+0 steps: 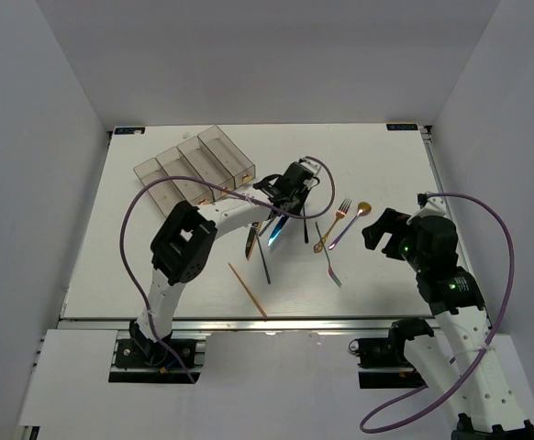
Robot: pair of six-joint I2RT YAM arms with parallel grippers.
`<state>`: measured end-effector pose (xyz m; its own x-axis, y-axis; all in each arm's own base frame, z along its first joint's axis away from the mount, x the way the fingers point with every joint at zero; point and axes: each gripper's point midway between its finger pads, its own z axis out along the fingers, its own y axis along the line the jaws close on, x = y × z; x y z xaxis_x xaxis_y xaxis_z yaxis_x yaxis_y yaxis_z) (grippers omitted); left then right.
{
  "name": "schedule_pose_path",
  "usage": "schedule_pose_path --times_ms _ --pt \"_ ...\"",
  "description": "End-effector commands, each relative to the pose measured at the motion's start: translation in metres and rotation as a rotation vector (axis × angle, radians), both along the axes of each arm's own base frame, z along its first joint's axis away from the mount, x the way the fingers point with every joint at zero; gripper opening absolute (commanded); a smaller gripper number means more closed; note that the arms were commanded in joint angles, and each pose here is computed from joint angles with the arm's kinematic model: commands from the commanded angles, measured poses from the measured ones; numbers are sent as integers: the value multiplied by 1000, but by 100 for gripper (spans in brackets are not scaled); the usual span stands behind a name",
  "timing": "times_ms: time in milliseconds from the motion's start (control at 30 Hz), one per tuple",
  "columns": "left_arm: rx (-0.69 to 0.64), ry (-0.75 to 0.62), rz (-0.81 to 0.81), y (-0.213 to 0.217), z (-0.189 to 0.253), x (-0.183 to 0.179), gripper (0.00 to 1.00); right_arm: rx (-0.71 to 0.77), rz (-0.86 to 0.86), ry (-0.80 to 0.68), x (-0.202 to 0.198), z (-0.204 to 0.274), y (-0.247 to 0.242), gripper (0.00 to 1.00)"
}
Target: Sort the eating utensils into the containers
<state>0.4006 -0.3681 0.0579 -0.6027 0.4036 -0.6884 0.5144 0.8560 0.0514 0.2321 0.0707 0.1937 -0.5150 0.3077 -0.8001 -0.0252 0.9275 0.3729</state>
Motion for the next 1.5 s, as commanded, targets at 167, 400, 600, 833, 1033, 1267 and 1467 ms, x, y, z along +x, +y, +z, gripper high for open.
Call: schedule_pose_path --times_ms 167,400,600,833,1033,1267,1467 --pt "-252 -316 242 24 178 28 0 4 13 -38 3 8 2 89" --pt "-335 -315 633 130 194 96 0 12 18 -41 3 7 4 89" --pt "-467 -298 885 200 175 167 0 38 56 -35 1 5 12 89" --pt "-513 -357 977 239 157 238 0 72 98 -22 0 -2 22 90" --pt "-605 -342 963 249 141 259 0 68 108 -17 4 -3 23 89" --pt "-683 -306 939 235 129 260 3 62 111 11 8 -14 25 89" --pt "-696 -259 969 236 105 249 33 58 104 5 8 -12 23 89"
